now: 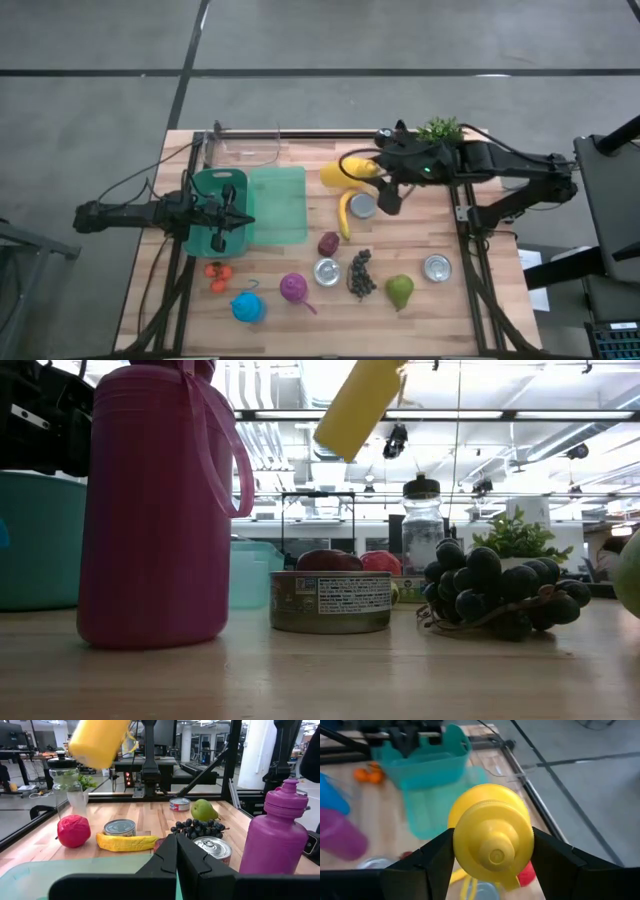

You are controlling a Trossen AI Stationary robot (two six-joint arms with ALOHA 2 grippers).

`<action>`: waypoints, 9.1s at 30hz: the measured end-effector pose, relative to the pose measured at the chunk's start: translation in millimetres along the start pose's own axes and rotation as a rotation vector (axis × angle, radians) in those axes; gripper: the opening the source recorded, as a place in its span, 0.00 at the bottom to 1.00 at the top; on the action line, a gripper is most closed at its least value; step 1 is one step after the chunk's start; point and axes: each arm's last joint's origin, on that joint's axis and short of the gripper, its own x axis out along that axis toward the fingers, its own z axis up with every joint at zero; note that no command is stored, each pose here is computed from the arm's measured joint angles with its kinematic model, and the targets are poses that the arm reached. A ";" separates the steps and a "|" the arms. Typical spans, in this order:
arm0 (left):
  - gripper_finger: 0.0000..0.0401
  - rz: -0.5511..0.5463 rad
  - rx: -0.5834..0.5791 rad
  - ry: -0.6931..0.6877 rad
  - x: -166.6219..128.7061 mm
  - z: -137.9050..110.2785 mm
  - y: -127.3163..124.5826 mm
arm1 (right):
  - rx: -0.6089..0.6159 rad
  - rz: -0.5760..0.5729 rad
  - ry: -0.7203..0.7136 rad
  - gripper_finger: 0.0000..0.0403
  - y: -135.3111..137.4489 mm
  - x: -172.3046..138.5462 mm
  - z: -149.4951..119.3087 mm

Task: Pick & Place Food Item
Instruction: Put the yellow water bottle into the transparent bin

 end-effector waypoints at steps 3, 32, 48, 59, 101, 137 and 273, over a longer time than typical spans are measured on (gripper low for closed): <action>0.00 0.000 0.000 0.000 0.0 0.1 0.0 | 0.000 -0.026 0.021 0.56 -10.4 13.9 7.9; 0.00 0.000 0.000 0.000 0.0 0.0 0.0 | -0.005 0.066 0.175 0.56 -43.0 78.3 59.9; 0.00 0.000 0.000 0.000 0.0 0.1 0.0 | -0.029 0.078 0.157 0.56 -56.6 75.1 63.7; 0.00 0.000 0.000 0.000 0.0 0.0 0.0 | 0.046 0.054 0.236 0.56 -78.0 72.9 57.4; 0.00 0.000 0.000 0.000 0.0 0.1 0.0 | 0.191 -0.044 0.320 0.56 -157.3 195.3 49.9; 0.00 0.000 0.000 0.000 0.0 0.1 0.0 | 0.212 -0.055 0.603 0.56 -142.1 222.6 12.9; 0.00 0.001 0.000 0.000 0.0 0.0 0.0 | 0.081 -0.174 -0.533 0.80 -59.3 21.2 -48.5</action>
